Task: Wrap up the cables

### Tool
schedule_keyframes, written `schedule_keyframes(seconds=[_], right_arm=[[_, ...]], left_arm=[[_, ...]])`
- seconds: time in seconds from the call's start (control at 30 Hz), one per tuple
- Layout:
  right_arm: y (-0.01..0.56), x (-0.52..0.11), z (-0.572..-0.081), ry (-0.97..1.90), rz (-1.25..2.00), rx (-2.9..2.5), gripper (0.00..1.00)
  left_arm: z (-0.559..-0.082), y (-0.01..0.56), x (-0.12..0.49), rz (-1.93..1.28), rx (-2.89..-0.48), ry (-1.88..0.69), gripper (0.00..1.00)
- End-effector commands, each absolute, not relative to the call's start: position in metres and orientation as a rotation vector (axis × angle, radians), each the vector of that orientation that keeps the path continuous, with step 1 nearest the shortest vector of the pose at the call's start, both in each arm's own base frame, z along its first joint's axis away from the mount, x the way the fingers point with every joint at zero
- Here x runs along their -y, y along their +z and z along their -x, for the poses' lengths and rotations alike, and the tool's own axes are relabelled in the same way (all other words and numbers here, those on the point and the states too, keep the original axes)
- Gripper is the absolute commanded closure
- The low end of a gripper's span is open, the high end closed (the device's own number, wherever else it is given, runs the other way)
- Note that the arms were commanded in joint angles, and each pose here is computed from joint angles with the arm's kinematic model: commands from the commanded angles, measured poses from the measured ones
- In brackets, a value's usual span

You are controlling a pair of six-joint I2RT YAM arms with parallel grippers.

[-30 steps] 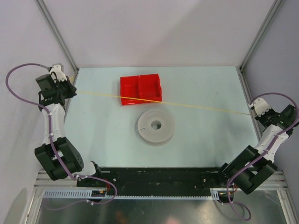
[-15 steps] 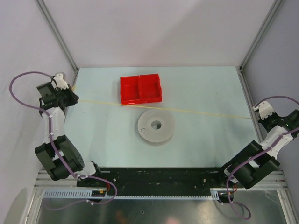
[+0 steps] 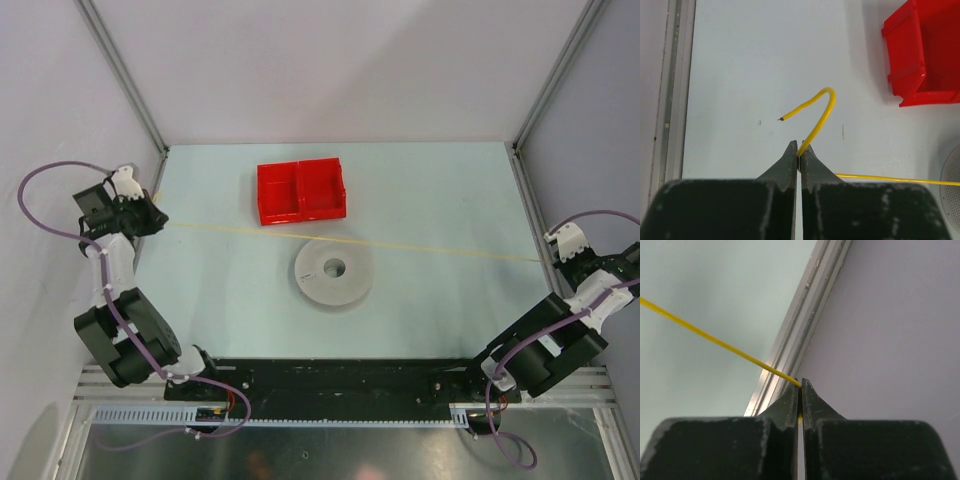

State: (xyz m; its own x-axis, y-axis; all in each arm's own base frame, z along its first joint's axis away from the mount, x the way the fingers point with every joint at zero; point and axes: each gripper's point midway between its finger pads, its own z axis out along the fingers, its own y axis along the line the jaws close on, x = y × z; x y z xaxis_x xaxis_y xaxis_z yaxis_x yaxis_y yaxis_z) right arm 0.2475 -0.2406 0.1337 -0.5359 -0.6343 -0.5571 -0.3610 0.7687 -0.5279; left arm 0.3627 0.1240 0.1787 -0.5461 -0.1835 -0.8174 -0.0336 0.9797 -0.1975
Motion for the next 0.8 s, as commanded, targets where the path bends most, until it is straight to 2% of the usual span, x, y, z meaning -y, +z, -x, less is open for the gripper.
schedule_keyframes(seconds=[0.0, 0.63, 0.77], right_arm=[[0.179, 0.334, -0.224, -0.951, 0.701, -2.219, 1.0], [0.161, 0.342, -0.22, -0.924, 0.676, -2.267, 1.0], [0.166, 0.315, -0.239, -0.848, 0.652, -2.254, 1.0]], left_arm=[[-0.361, 0.221, -0.24, 0.205, -2.002, 0.329, 1.0], [-0.359, 0.217, -0.256, 0.294, -1.998, 0.296, 1.0], [-0.376, 0.235, -0.199, 0.215, -1.941, 0.078, 1.0]])
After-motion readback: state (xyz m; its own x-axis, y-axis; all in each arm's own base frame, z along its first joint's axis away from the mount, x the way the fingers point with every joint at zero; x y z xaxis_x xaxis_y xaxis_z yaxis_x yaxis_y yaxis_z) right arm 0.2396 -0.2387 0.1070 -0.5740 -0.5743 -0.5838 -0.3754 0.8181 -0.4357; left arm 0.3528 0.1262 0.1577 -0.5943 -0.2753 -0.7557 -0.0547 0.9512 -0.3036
